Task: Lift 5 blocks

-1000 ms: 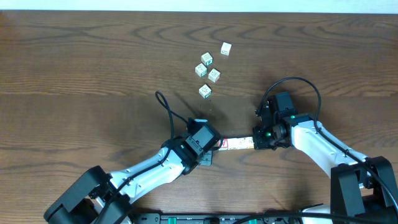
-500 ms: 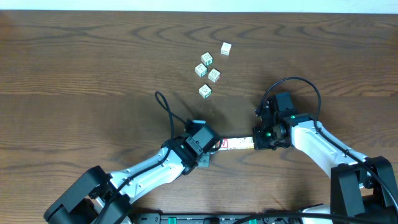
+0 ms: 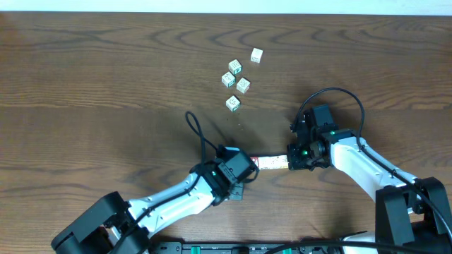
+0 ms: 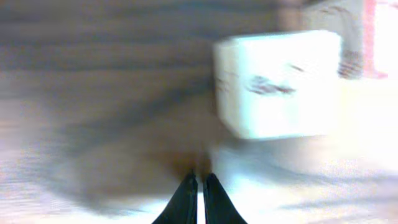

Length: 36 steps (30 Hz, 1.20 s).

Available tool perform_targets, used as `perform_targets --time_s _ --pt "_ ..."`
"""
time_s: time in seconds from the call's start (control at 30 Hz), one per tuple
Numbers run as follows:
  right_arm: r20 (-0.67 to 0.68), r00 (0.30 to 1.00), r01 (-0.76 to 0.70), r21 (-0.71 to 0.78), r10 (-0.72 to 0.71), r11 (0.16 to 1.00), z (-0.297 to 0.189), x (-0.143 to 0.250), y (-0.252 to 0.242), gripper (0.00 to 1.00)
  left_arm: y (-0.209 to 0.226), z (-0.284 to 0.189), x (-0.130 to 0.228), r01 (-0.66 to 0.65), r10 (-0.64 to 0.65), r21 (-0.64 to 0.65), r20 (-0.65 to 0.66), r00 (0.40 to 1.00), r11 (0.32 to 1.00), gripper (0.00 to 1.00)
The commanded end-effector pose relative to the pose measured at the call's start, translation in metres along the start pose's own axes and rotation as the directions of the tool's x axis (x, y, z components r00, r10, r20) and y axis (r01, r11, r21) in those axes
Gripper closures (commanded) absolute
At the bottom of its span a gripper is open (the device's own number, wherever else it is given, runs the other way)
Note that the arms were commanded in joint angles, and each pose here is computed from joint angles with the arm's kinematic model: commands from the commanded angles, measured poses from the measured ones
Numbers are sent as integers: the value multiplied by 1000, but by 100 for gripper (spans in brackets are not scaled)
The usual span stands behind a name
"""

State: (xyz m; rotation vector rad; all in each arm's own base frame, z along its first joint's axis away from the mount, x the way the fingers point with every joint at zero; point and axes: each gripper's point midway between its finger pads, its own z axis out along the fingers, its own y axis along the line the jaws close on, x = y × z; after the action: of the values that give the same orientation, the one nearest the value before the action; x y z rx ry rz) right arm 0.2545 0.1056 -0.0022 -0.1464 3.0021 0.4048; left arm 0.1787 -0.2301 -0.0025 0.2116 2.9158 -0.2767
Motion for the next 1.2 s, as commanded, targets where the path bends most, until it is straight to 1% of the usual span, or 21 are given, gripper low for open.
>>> perform_targets --time_s 0.0,0.2,0.47,0.77,1.17 --pt "-11 1000 19 -12 -19 1000 2 3 3 99 -4 4 4 31 -30 21 -17 999 999 92" --pt "-11 1000 19 -12 -19 1000 2 3 3 99 -7 3 -13 44 -45 25 65 997 999 92" --pt "-11 1000 19 -12 -19 1000 2 3 3 99 -13 2 -27 47 -52 44 128 990 998 93" --pt "-11 1000 19 -12 -19 1000 2 3 3 99 -11 1 -32 49 -54 35 153 987 998 92" --pt "-11 1000 19 -12 -19 1000 2 3 3 99 -19 -1 -40 52 -64 69 183 981 996 92"
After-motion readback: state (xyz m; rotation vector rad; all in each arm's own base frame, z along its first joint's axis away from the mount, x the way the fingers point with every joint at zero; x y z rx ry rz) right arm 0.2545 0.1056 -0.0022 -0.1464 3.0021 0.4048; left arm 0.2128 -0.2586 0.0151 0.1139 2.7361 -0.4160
